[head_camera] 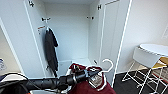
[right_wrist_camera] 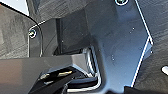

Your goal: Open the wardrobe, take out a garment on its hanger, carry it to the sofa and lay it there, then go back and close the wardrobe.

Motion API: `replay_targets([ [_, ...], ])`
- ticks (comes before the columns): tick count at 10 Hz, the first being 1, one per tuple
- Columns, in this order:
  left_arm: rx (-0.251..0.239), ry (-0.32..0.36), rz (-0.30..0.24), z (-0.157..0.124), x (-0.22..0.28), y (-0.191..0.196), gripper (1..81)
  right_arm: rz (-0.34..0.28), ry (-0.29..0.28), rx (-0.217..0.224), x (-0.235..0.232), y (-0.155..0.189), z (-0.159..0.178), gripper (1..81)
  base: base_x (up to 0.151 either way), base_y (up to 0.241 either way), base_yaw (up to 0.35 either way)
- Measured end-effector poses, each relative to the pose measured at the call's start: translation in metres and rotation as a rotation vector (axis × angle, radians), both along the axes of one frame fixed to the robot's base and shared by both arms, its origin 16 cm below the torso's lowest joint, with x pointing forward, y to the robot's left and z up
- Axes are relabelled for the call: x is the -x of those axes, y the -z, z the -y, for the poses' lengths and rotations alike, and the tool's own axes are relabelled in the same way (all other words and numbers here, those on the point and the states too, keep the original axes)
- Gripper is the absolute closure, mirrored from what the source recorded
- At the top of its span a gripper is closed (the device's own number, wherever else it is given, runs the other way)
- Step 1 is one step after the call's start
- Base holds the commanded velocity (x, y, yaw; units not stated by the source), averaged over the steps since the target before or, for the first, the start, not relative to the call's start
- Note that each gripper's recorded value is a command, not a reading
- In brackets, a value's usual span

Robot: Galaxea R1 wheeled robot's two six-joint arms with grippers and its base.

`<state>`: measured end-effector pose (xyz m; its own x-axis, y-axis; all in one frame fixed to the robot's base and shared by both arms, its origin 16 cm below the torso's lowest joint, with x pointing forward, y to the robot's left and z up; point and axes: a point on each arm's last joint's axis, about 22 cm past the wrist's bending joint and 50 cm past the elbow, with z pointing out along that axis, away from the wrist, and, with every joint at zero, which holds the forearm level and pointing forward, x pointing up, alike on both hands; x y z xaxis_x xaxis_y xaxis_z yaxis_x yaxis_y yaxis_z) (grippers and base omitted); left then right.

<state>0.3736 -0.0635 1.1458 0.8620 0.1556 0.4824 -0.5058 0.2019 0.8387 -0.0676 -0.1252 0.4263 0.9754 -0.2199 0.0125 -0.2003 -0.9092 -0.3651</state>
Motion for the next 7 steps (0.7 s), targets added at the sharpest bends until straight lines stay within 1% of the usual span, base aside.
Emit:
replay_targets([
  [7,0.009,0.015,0.016,-0.002,0.0071,-0.0093,81.1,-0.001,-0.001,-0.003,0.0006,-0.0004,-0.0025,1.0,0.0,0.0,-0.293],
])
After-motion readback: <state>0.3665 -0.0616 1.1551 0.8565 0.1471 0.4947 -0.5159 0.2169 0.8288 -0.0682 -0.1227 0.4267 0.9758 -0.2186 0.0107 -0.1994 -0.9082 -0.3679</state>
